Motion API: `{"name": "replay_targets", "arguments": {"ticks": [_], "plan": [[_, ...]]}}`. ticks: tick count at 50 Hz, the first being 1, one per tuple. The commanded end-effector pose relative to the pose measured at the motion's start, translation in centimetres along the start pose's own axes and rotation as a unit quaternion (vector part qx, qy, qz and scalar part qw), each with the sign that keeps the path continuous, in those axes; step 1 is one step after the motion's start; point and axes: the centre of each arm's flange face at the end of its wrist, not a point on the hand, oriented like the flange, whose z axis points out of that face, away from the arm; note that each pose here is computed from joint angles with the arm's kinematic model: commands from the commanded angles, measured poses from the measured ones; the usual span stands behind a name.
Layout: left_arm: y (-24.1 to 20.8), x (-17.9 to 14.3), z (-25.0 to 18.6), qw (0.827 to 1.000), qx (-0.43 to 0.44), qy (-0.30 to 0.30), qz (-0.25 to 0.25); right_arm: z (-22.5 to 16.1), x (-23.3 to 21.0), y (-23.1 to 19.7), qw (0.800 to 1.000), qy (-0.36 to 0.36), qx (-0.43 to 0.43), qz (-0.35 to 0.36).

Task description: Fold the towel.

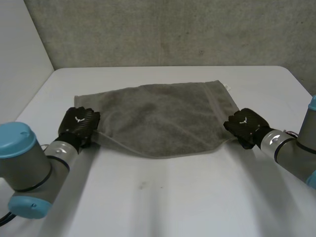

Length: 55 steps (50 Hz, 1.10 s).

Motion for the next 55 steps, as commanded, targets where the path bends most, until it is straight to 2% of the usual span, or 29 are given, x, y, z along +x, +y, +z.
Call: {"name": "replay_targets", "arguments": {"ticks": [1,8,11,15,16,18,22,28,33,39,41,47,49,55], "plan": [[-0.1,-0.8,-1.5,1.0,-0.009,-0.011,0.023,-1.3,0.5,-0.1,0.999,-0.015,-0.032,0.025],[0.0,-0.5,-3.8,0.998,-0.043,0.004,0.034,-4.4,1.8,-0.8,0.995,-0.036,-0.079,0.052],[-0.3,-0.3,-6.0,0.995,-0.081,0.025,0.06,-6.7,1.8,-1.3,0.989,-0.073,-0.118,0.054],[-1.9,-0.8,-10.2,0.983,-0.139,0.063,0.1,-11.7,1.8,-1.7,0.969,-0.156,-0.191,0.033],[-1.9,-0.8,-10.2,0.983,-0.139,0.063,0.1,-11.7,1.8,-1.7,0.969,-0.156,-0.191,0.033],[-3.3,-0.7,-12.2,0.979,-0.147,0.103,0.094,-14.5,1.8,-2.6,0.957,-0.2,-0.209,0.006],[-4.3,-0.6,-12.8,0.98,-0.127,0.134,0.08,-15.1,2.8,-3.4,0.965,-0.176,-0.192,-0.014],[-4.6,-1.1,-10.8,0.985,-0.077,0.131,0.081,-13.1,4.3,-3.3,0.981,-0.103,-0.161,-0.018],[-3.8,-1.0,-7.3,0.988,-0.051,0.122,0.086,-8.0,4.7,-3.1,0.989,-0.066,-0.129,-0.024],[-2.7,-1.5,-2.1,0.993,-0.043,0.077,0.076,-4.2,4.6,-3.4,0.991,-0.025,-0.117,-0.06],[-2.7,-1.5,-0.9,0.994,-0.038,0.067,0.077,-1.7,4.6,-3.5,0.992,0.011,-0.091,-0.082],[-3.2,-1.1,3.5,0.995,0.011,0.03,0.093,1.8,4.8,-3.1,0.992,0.068,-0.039,-0.095],[-3.5,-0.6,4.4,0.994,0.029,0.026,0.098,3.8,4.6,-3.7,0.988,0.104,0.002,-0.114],[-3.2,0.2,8.0,0.992,0.063,0.005,0.107,6.3,4.8,-3.3,0.979,0.154,0.027,-0.134]]}}
